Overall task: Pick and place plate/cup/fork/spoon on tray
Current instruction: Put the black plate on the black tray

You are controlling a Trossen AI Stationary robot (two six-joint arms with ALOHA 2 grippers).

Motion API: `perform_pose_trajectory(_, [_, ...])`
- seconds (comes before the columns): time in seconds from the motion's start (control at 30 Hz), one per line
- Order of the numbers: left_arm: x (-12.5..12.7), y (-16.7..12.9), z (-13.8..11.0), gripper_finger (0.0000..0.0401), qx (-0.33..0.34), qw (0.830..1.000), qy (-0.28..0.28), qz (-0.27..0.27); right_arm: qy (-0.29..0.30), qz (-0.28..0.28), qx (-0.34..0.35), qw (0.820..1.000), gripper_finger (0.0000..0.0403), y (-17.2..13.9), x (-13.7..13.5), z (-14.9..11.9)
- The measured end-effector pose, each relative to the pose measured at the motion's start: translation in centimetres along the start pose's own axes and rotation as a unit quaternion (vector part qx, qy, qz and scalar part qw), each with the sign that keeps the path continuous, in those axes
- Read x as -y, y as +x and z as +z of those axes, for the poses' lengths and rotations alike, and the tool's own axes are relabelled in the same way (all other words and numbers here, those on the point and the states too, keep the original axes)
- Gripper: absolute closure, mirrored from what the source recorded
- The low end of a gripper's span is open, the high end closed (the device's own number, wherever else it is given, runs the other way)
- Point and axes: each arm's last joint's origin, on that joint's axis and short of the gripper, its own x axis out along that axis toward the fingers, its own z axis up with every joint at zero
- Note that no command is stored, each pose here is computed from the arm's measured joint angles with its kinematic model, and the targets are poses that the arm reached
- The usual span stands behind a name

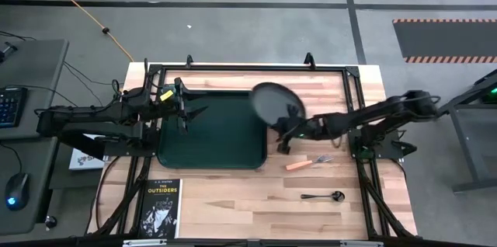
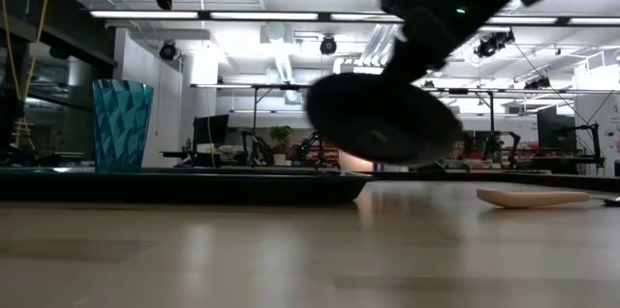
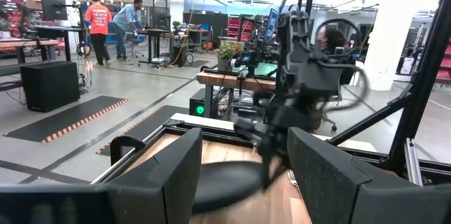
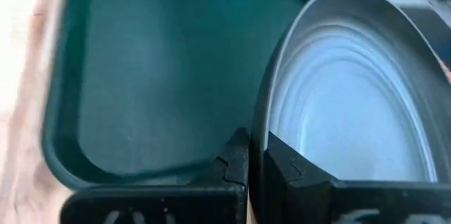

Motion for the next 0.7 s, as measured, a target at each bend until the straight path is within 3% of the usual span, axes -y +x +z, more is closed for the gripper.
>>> perform_pose_trajectory(0.17, [0.0, 0.0, 0.0, 0.0200, 0.000, 1.000, 0.000, 0.000, -0.097, 0.051, -0.001, 0.994, 0.0402, 3.5, -3.3, 3.1])
perform_pose_trajectory(0.33, [0.0, 0.0, 0.0, 0.0200, 0.000, 1.000, 0.000, 0.000, -0.193, 0.079, -0.025, 0.978, 0.0403, 7.4, -5.9, 4.3])
perform_pose_trajectory(0.53, [0.0, 0.0, 0.0, 0.0200, -0.001, 1.000, 0.000, 0.000, -0.241, 0.078, -0.071, 0.965, 0.0403, 11.2, -6.9, 4.2])
perform_pose_trajectory(0.7, [0.0, 0.0, 0.0, 0.0200, -0.001, 1.000, 0.000, 0.000, -0.245, 0.087, -0.076, 0.963, 0.0403, 13.1, -7.0, 3.8])
